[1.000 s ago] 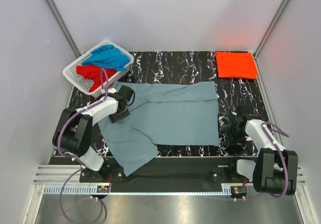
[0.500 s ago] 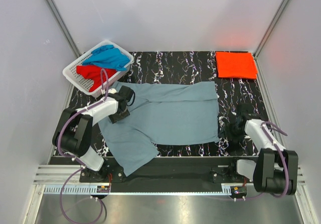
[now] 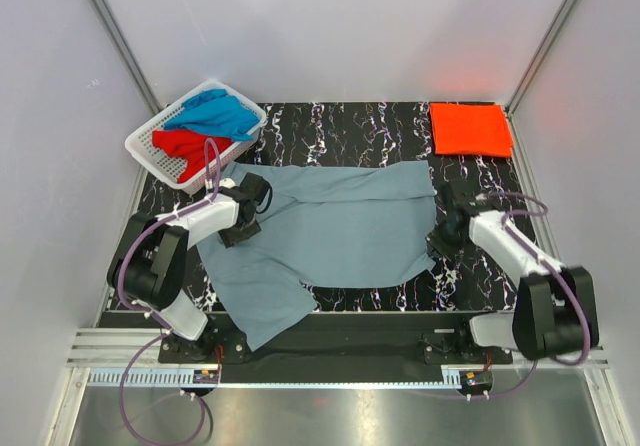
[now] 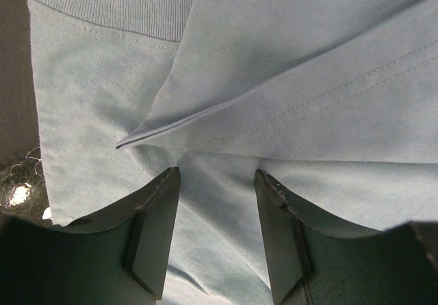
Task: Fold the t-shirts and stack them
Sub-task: Fold the tshirt
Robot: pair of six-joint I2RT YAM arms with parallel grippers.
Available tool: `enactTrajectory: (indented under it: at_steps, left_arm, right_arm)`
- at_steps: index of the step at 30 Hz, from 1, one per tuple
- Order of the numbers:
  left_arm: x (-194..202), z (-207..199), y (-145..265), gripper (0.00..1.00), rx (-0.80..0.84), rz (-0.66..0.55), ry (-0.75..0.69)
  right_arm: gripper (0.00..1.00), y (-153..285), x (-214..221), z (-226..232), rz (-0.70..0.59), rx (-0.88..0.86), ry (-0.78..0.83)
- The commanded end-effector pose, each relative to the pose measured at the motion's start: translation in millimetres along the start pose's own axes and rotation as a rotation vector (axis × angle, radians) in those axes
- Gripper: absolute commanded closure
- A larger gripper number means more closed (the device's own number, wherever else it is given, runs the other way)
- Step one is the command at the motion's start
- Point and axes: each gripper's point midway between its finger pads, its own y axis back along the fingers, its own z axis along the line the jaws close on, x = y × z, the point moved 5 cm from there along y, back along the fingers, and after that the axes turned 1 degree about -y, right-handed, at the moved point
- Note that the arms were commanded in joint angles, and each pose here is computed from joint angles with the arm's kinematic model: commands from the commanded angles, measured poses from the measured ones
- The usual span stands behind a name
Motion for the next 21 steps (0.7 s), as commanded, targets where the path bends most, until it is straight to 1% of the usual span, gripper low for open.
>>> enactTrajectory:
  at_steps: [1, 2, 3, 4, 5, 8, 12, 16, 17, 18, 20, 21]
  left_arm:
    - [-5, -3, -1, 0.47, -0.010, -0.034, 0.021]
    - [-5, -3, -1, 0.47, -0.013, -0.035, 0.022]
    - [-5, -2, -2, 0.47, -0.019, -0.038, 0.019]
    - [-5, -1, -2, 0.47, -0.022, -0.038, 0.018]
    - [-4, 0, -2, 0.47, -0.025, -0.038, 0.018]
    - [-3, 0, -3, 0.47, -0.030, -0.036, 0.015]
    - [-5, 1, -2, 0.47, -0.033, -0.039, 0.015]
    - [-6, 2, -1, 0.47, -0.038, -0.045, 0.009]
    - [-6, 1, -1, 0.47, -0.038, -0.045, 0.009]
    - [-6, 1, -1, 0.47, -0.038, -0.041, 0.009]
    - [-5, 1, -2, 0.47, -0.036, -0.039, 0.010]
    - [-5, 0, -2, 0.47, -0.034, -0.036, 0.010]
  right_arm:
    - [1.00, -8, 3, 19, -0.034, 0.022, 0.321]
    - [1.00, -4, 2, 31, -0.056, 0.021, 0.366]
    - [1.00, -7, 16, 35, -0.061, 0.060, 0.468]
    - [1.00, -7, 19, 39, -0.073, 0.073, 0.533]
    - [1.00, -2, 22, 49, -0.098, 0.071, 0.566]
    - [1.00, -7, 39, 56, -0.115, 0.111, 0.685]
    - [1.00, -21, 45, 49, -0.090, 0.181, 0.712]
    - [1.00, -8, 29, 43, -0.184, 0.233, 0.712]
    - [0.93, -2, 26, 44, -0.194, 0.242, 0.719]
    - [0.79, 0, 27, 45, -0.182, 0.237, 0.731]
    - [0.60, 6, 28, 52, -0.156, 0.217, 0.748]
    - [0.58, 11, 31, 53, -0.140, 0.192, 0.731]
